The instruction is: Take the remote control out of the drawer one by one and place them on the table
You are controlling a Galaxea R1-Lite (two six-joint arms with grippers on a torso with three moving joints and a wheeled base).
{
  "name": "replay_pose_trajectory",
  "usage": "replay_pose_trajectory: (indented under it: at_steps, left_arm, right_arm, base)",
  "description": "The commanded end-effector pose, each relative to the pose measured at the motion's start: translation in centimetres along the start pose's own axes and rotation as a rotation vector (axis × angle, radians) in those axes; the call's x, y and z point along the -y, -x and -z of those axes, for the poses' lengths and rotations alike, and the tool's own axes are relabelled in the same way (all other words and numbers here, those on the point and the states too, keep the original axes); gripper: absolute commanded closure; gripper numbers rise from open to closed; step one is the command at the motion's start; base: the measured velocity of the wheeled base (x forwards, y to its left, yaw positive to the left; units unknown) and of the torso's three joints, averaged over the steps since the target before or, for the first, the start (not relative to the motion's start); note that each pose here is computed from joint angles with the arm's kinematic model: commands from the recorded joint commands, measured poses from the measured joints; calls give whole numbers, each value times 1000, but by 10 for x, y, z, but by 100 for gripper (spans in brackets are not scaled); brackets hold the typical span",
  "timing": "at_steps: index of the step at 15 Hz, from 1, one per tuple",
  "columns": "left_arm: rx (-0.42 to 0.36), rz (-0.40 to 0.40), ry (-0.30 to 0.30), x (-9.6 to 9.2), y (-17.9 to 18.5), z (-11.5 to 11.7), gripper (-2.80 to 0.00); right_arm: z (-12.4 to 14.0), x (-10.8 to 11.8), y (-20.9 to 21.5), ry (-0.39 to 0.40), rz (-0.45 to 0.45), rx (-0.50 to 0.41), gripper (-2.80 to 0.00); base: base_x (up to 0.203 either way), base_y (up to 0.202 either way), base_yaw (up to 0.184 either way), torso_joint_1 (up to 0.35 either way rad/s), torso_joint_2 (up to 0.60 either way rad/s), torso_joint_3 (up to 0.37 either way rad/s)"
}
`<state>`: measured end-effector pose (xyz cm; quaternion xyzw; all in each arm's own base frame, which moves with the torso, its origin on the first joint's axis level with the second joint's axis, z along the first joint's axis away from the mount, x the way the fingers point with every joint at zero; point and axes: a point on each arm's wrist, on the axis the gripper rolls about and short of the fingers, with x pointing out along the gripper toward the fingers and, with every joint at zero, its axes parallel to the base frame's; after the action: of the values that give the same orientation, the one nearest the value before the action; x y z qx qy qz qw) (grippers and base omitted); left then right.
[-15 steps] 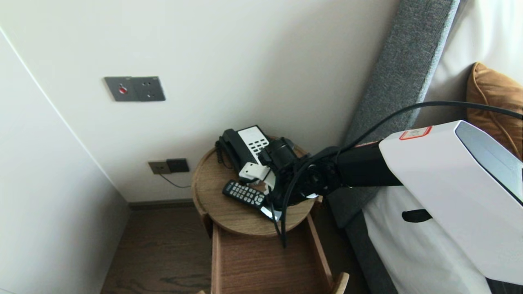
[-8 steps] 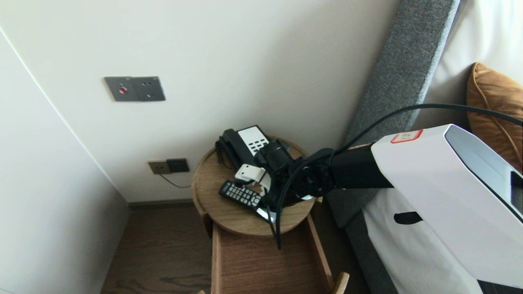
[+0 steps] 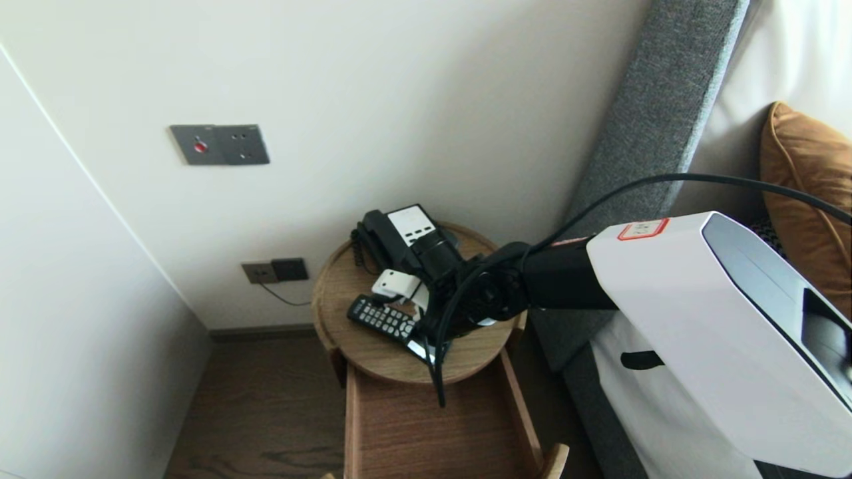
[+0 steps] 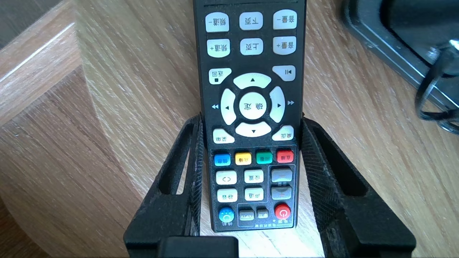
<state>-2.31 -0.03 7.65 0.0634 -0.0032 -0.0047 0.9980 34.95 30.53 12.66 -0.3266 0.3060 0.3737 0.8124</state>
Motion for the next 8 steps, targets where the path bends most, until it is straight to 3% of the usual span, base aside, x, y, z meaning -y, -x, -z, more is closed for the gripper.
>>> replay_pose_trajectory:
  at_steps: [1,8]
  left_arm:
    - [0,-1,-1,0,0,0,0]
    - [-1,0,0,0,0,0,0]
  right_arm:
    - [1,-1,-2,4,-4,-8,0]
    - [1,-2,-4,6,-6,-11,0]
  base:
    - [0,0,0,0,0,0]
    - [0,0,0,0,0,0]
